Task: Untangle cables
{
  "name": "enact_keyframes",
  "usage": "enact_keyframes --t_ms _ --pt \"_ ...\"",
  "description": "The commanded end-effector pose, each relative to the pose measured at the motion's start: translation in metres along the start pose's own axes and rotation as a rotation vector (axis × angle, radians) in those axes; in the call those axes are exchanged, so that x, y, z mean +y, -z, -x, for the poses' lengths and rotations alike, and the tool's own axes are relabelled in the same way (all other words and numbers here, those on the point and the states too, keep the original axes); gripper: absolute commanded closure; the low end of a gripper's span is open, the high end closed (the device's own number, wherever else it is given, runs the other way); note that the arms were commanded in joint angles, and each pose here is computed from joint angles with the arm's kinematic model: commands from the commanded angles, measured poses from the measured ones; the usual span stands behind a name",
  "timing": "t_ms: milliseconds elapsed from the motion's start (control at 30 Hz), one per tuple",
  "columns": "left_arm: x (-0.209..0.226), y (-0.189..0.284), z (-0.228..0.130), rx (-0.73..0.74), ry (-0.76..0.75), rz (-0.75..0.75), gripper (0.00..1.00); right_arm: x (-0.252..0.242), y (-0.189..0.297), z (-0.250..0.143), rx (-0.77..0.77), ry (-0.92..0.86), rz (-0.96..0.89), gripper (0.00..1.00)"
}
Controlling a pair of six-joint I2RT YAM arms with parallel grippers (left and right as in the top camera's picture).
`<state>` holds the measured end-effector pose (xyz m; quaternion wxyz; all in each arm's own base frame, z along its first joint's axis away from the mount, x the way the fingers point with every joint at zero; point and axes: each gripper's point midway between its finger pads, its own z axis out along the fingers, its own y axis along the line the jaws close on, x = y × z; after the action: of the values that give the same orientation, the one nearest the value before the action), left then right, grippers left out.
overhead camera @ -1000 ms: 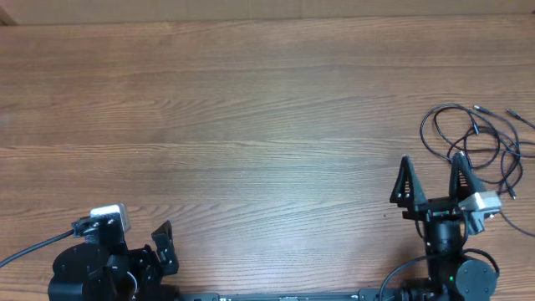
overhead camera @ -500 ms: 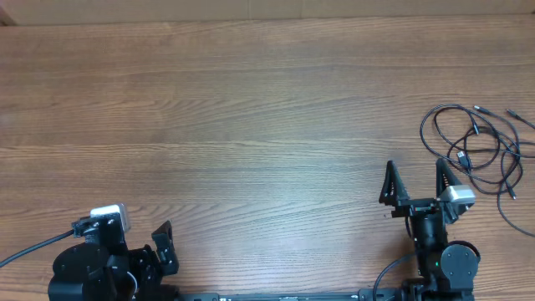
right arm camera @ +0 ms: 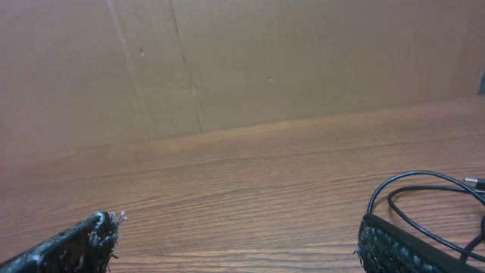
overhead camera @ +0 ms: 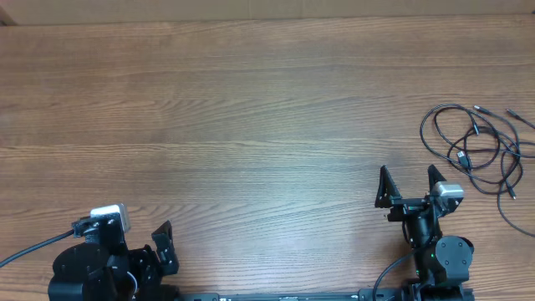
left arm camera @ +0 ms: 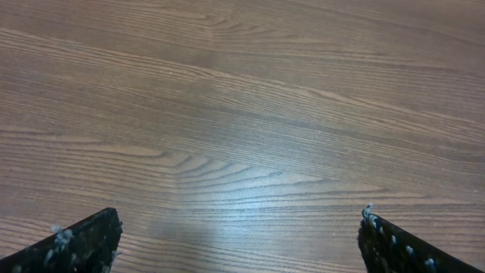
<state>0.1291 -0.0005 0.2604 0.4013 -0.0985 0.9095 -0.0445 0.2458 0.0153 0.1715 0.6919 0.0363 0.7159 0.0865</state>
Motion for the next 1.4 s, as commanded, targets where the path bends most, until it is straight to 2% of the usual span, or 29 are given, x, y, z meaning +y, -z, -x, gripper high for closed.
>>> enact_keyframes --t_ms 0,700,867,1133,1367 --pt "0.0 0.002 0.0 -0.008 0.009 0.0 0.0 0.0 0.0 -0.002 -0.003 0.005 0.0 0.0" --pt "0.002 0.001 0.004 -0.026 0.001 0.009 0.0 0.0 0.0 -0.002 -0.003 0.005 0.0 0.0" --pt "0.0 -0.01 0.029 -0.195 -0.031 -0.002 0.0 0.0 0.0 -0.002 -0.003 0.005 0.0 0.0" --pt "0.006 -0.068 0.012 -0.37 -0.028 -0.025 0.0 0.0 0.0 -0.002 -0.003 0.005 0.0 0.0" --pt "-0.008 -0.11 0.015 -0.556 -0.045 -0.137 0.0 0.0 0.0 -0.002 -0.003 0.005 0.0 0.0"
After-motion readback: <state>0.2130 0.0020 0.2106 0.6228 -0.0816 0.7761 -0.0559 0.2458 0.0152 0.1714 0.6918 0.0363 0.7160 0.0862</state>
